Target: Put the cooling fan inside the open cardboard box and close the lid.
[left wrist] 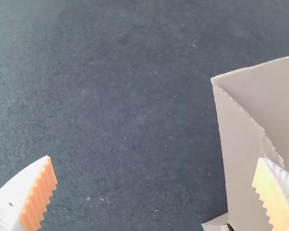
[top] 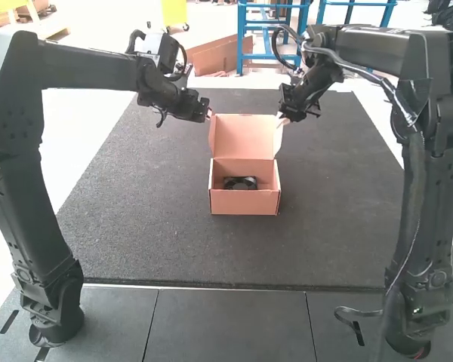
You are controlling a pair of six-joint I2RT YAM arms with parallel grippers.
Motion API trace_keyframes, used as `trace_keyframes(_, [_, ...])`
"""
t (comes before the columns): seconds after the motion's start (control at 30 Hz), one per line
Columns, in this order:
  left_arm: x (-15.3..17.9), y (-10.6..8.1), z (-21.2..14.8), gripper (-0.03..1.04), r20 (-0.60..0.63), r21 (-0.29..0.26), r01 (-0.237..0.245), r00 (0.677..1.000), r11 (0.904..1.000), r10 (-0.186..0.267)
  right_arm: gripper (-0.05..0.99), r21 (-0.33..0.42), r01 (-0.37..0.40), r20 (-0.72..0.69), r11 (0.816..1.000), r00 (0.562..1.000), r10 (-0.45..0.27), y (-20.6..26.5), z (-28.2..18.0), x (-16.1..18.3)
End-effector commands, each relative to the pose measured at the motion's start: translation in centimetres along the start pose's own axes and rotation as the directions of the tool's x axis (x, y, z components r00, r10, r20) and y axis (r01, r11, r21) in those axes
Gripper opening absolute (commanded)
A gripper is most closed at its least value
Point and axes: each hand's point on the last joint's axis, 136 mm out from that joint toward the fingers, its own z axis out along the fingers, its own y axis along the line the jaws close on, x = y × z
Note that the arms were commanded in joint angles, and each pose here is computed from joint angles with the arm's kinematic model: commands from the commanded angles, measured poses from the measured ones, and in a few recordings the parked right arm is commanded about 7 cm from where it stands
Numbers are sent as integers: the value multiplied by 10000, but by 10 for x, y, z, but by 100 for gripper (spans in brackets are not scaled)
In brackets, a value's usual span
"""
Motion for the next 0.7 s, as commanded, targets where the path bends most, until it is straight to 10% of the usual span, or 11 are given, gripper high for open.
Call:
trace_keyframes(0.0, [-18, -6, -19, 97, 564, 198, -174, 9983, 9997, 162, -1, -199, 188, -1, 9996, 9998, -188, 12, -9, 6])
trace_keyframes(0.67, [13, -37, -30, 97, -39, 1431, 161, 9999, 9896, -157, -1, -271, 309, -215, 9992, 9993, -315, 19, -21, 34])
